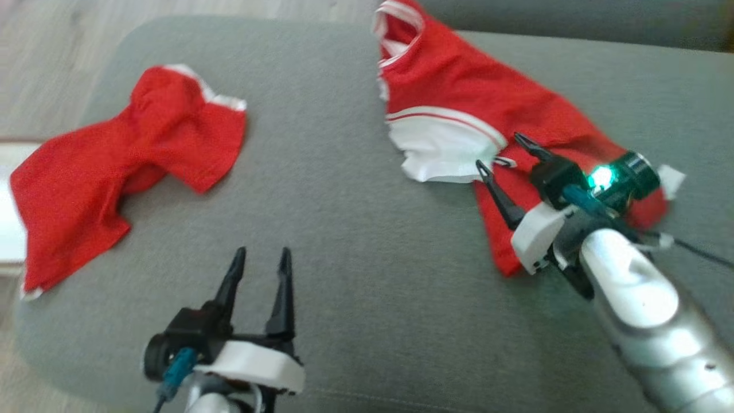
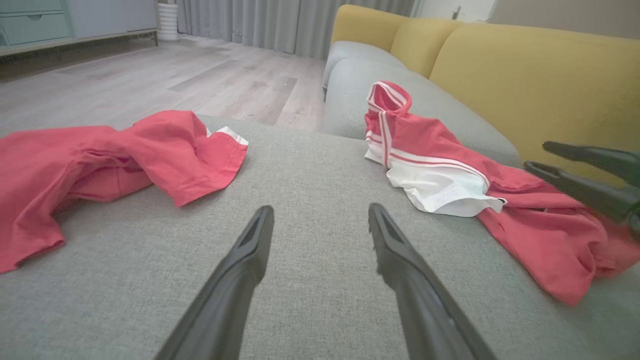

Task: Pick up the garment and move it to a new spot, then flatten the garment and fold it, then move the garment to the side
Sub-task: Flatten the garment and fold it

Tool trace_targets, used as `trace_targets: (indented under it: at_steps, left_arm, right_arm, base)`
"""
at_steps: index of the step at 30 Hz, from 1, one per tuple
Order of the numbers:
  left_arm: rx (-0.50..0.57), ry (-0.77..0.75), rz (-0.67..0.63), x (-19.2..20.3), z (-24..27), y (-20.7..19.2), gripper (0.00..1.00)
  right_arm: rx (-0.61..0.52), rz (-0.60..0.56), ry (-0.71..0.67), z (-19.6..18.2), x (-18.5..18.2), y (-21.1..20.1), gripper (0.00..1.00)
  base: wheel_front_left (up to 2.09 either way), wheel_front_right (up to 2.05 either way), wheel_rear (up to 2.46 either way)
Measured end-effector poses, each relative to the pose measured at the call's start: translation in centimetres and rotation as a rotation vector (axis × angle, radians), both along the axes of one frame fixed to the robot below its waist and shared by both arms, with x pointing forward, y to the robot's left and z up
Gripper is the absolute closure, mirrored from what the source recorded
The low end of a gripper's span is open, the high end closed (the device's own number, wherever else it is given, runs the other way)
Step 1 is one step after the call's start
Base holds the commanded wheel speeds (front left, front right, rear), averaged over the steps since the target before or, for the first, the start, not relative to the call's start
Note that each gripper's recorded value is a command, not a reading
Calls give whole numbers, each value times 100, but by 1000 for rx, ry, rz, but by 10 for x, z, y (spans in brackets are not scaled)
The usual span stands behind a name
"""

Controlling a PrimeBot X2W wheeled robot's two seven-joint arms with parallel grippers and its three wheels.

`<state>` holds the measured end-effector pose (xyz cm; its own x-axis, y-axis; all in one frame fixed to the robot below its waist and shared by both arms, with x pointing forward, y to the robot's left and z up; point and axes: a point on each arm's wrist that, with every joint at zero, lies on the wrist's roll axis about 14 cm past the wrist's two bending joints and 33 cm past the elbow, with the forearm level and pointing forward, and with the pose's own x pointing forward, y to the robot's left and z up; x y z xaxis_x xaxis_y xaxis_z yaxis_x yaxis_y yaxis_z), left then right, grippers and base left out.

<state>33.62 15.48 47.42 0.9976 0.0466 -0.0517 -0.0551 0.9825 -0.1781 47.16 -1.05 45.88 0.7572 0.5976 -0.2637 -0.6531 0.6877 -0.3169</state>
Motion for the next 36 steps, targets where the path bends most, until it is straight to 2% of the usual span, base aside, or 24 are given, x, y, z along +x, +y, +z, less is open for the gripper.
trace_targets:
  at_steps: [3, 4, 7, 9, 15, 16, 17, 20, 23, 24, 28, 36]
  left_arm:
    - [-11, 7, 18, 3, 0, 1, 0]
    - [-11, 7, 18, 3, 0, 1, 0]
    - [-18, 23, 42, 6, -4, 3, 0]
    - [-21, 34, 59, 8, -6, 6, 0]
    - [-21, 75, 102, 8, -16, 13, 0]
    - [-22, 82, 104, 8, -17, 13, 0]
    - [-22, 86, 103, 8, -19, 12, 0]
    - [-23, 80, 110, 9, -17, 13, 0]
    - [-23, 59, 105, 12, -11, 13, 0]
    - [-22, 48, 107, 12, -7, 13, 0]
    - [-23, 22, 106, 12, 0, 14, 0]
    - [-39, -15, 64, 2, 9, 2, 0]
  right_arm:
    - [-114, 64, 72, -29, 7, 10, 0]
    - [-114, 64, 72, -29, 7, 10, 0]
    - [-233, 136, 161, -64, 5, 19, 0]
    - [-271, 172, 206, -79, 5, 25, 0]
    - [-331, 224, 211, -86, 29, 39, 0]
    - [-335, 227, 217, -87, 31, 41, 25]
    - [-332, 230, 223, -88, 31, 43, 100]
    - [-291, 220, 248, -86, 30, 47, 100]
    - [-187, 185, 244, -67, 35, 52, 100]
    - [-91, 170, 232, -47, 37, 62, 100]
    - [118, 190, 230, 3, 25, 92, 100]
    - [329, 223, 202, 84, 0, 105, 100]
  base:
    - [0, 0, 0]
    - [0, 0, 0]
    - [0, 0, 0]
    - [0, 0, 0]
    - [0, 0, 0]
    - [0, 0, 0]
    - [0, 0, 0]
    - [0, 0, 0]
    - [0, 0, 0]
    - [0, 0, 0]
    - [0, 0, 0]
    - [0, 0, 0]
